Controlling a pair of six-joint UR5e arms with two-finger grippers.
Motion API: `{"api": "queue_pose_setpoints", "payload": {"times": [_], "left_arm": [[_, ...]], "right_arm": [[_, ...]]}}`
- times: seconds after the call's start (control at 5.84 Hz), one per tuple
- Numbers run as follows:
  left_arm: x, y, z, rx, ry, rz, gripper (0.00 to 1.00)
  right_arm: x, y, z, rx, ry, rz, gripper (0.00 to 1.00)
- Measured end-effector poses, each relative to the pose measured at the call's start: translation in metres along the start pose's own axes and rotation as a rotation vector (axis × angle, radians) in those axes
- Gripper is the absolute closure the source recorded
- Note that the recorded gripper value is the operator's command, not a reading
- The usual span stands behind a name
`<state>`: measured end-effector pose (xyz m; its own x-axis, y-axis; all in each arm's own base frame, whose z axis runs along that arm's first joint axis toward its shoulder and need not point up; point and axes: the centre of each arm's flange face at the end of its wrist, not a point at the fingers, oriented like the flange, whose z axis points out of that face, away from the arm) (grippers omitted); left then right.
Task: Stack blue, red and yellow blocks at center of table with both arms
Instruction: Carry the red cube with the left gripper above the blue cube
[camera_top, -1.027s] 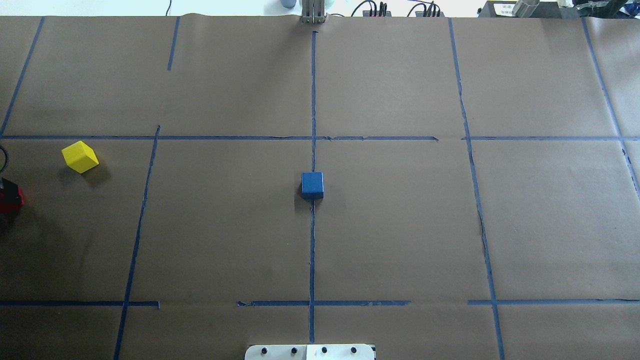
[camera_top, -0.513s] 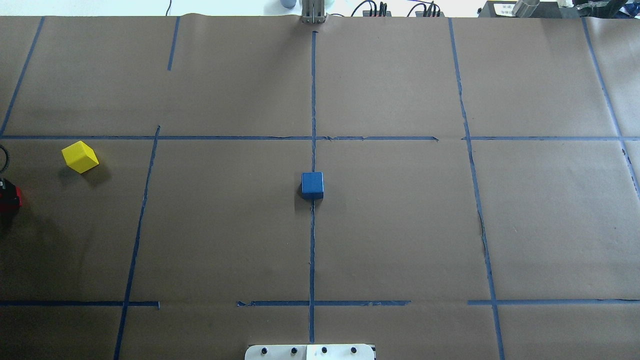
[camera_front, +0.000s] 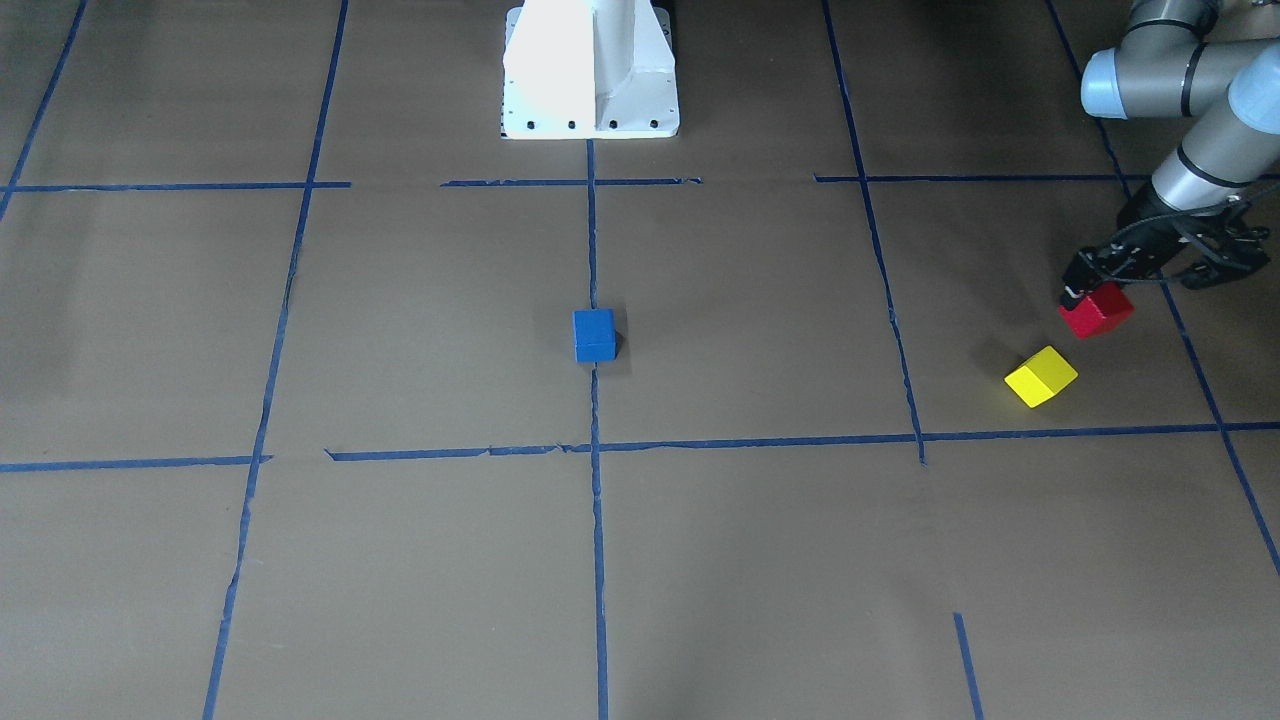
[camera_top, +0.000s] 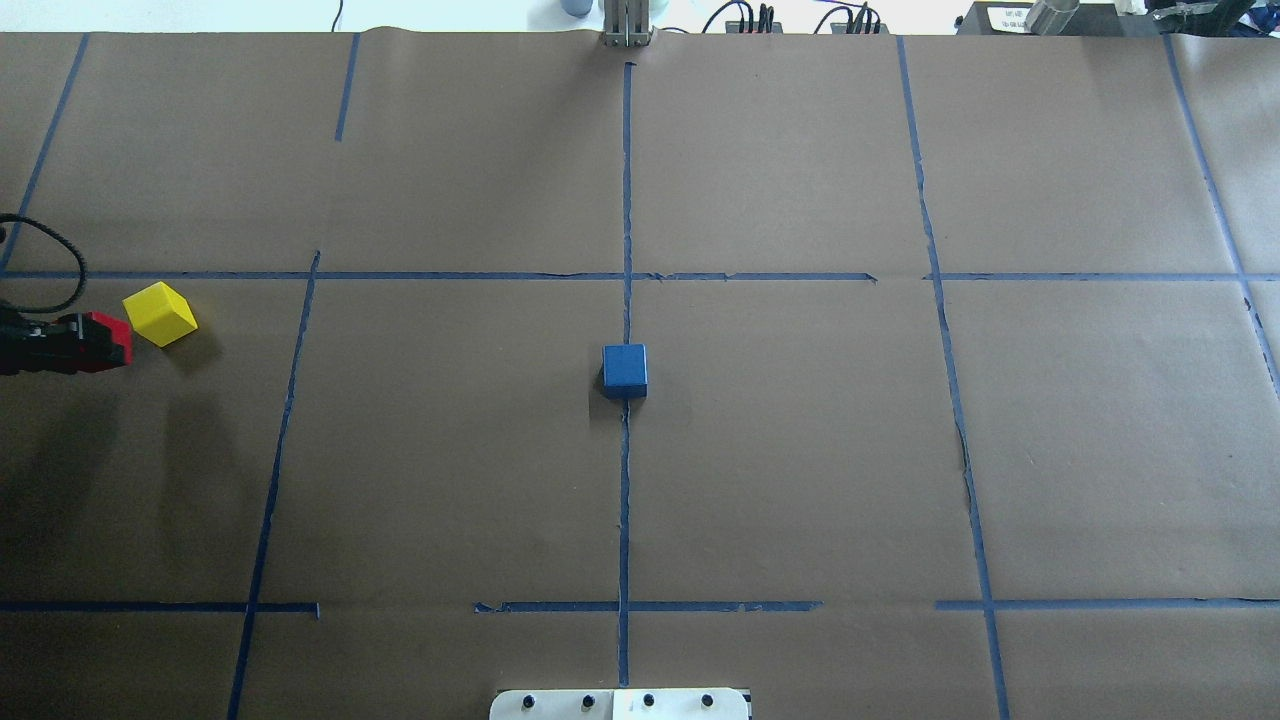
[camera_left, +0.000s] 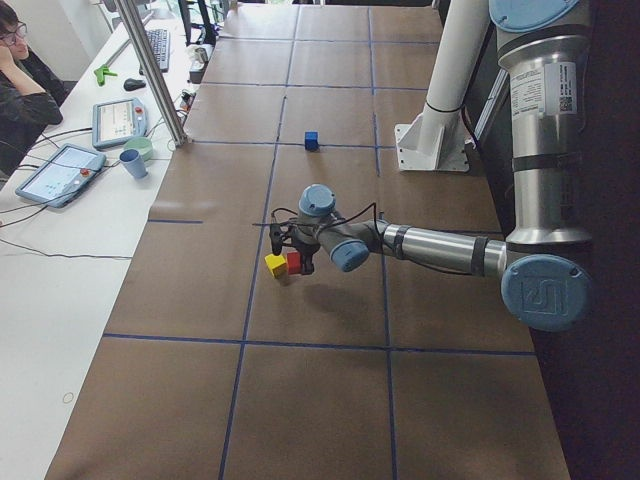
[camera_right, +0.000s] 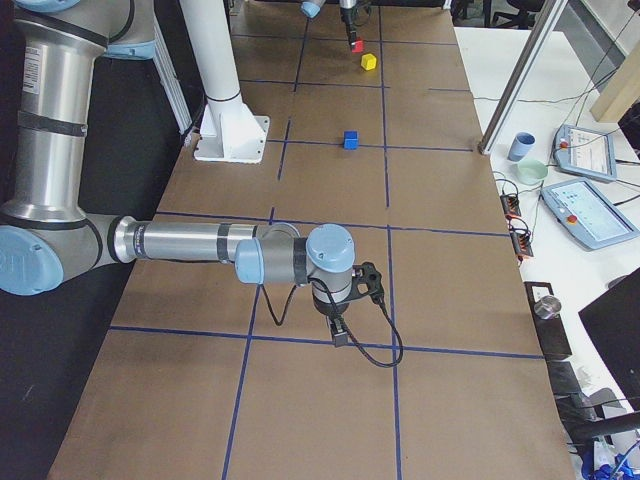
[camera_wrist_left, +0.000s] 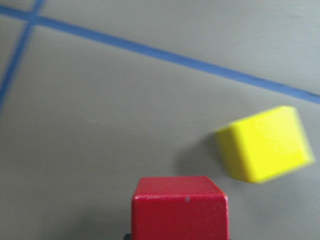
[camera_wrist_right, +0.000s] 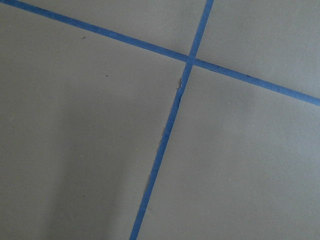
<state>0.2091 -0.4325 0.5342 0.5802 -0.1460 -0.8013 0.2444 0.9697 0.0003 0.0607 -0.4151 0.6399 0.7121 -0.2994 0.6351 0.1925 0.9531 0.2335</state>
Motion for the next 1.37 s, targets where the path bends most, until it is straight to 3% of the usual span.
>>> {"api": "queue_pose_setpoints", "payload": {"times": [0.17, 0.51, 0.86, 1.37], "left_arm": [[0.049, 0.002, -0.003, -0.003, 0.056, 0.06, 0.98], [0.166, -0.01, -0.001, -0.041, 0.086, 0.116, 0.97], [0.313, -0.004, -0.006, -0.101, 0.04, 0.147, 0.96], [0.497, 0.033, 0.014, -0.058, -0.06, 0.168, 0.96]], "right_arm": [[0.001, 0.001, 0.001, -0.002, 0.0, 0.002, 0.01], [0.002, 0.002, 0.002, -0.005, 0.0, 0.004, 0.01], [0.002, 0.002, 0.002, -0.005, -0.001, 0.005, 0.01], [0.002, 0.002, 0.003, -0.006, 0.0, 0.006, 0.01]]}}
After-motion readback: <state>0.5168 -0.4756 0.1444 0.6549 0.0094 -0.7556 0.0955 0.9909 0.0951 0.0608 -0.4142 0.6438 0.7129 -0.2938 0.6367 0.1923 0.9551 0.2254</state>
